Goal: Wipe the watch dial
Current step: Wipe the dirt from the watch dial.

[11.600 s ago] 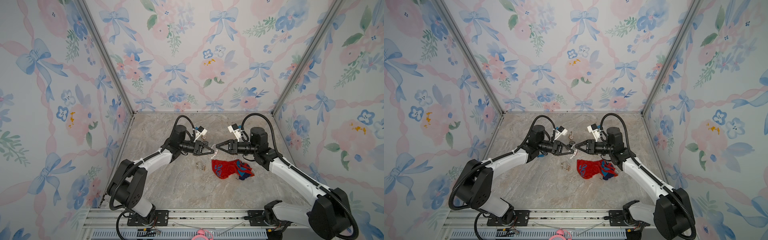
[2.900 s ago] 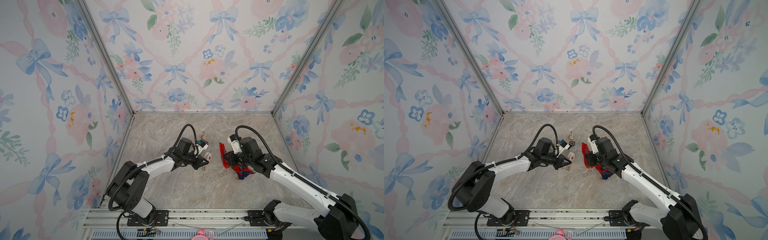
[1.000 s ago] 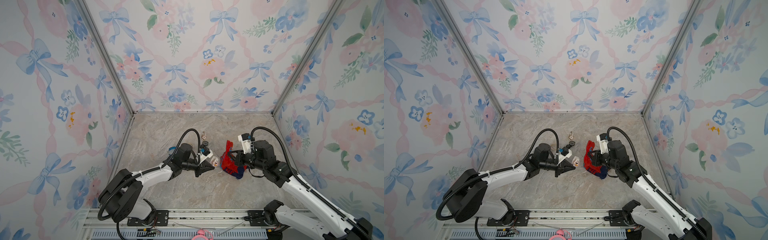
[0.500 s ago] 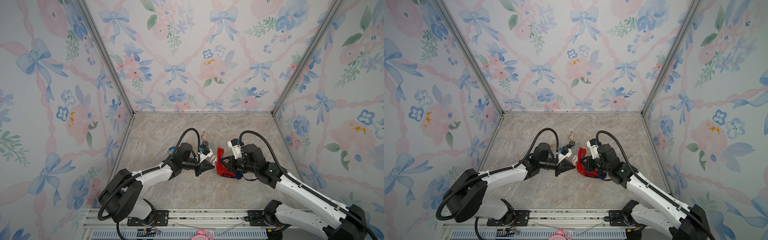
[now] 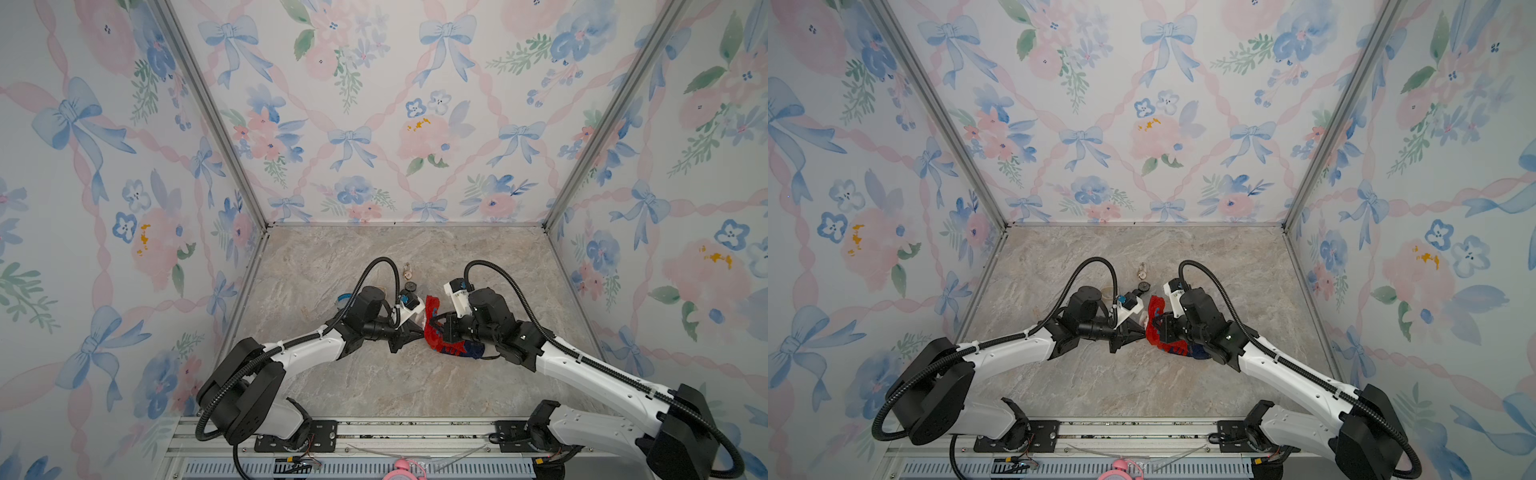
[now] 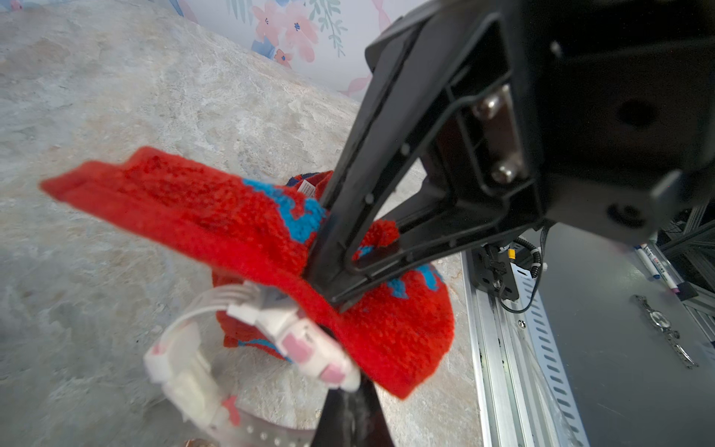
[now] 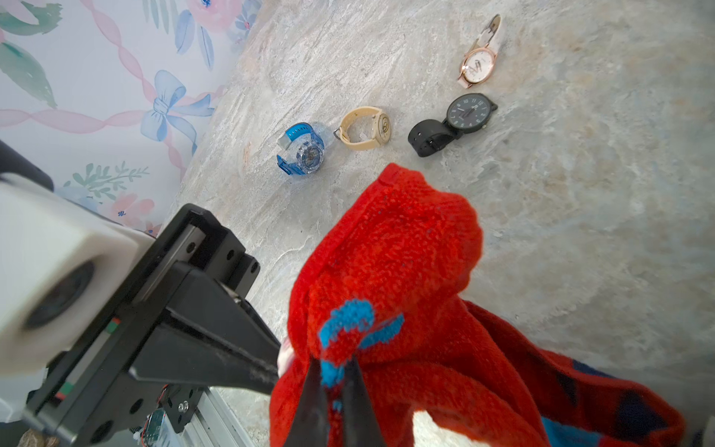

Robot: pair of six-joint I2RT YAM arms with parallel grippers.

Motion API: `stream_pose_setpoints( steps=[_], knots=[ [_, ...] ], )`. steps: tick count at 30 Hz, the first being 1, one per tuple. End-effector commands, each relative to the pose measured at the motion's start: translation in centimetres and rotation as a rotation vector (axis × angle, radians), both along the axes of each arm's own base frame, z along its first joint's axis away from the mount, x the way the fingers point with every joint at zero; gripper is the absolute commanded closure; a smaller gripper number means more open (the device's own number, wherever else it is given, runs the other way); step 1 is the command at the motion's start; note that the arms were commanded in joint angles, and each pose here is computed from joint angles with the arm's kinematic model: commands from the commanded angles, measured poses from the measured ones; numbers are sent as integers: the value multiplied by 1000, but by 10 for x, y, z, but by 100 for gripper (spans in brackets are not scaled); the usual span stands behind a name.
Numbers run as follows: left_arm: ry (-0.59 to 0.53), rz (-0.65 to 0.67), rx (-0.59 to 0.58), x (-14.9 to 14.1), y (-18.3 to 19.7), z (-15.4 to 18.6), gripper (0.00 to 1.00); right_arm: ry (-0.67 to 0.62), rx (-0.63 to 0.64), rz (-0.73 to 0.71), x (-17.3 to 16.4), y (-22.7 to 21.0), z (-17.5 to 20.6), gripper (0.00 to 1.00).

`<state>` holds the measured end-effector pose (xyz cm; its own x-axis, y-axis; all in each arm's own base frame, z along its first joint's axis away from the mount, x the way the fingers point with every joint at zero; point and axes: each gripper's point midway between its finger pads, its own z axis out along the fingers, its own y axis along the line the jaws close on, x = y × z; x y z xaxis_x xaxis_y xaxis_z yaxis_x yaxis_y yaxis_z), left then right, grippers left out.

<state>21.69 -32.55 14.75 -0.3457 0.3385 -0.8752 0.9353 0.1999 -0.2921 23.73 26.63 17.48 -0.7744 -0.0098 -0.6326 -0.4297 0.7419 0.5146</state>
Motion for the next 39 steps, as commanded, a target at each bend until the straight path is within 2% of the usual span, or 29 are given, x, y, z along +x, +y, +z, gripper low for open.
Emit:
stream_pose_setpoints(
  steps=[1, 7, 14, 27, 33, 39],
  knots=[
    [-80, -30, -76, -2, -8, 29, 100, -5, 56, 92, -13, 29, 16, 100],
    [-83, -24, -70, -2, -6, 27, 100, -20, 16, 80, -12, 26, 12, 100],
    [-97, -20, -73, -3, -4, 31, 100, 30, -21, 24, -4, 7, -12, 100],
    [-87, -9, -66, -2, -3, 29, 100, -16, 40, 91, -19, 26, 23, 100],
    [-106, -2, -76, -3, -1, 35, 100, 16, -33, -2, -4, -3, -1, 100],
    [-107, 1, -70, -3, 1, 35, 100, 26, 7, 58, -19, 10, 2, 100]
  ],
)
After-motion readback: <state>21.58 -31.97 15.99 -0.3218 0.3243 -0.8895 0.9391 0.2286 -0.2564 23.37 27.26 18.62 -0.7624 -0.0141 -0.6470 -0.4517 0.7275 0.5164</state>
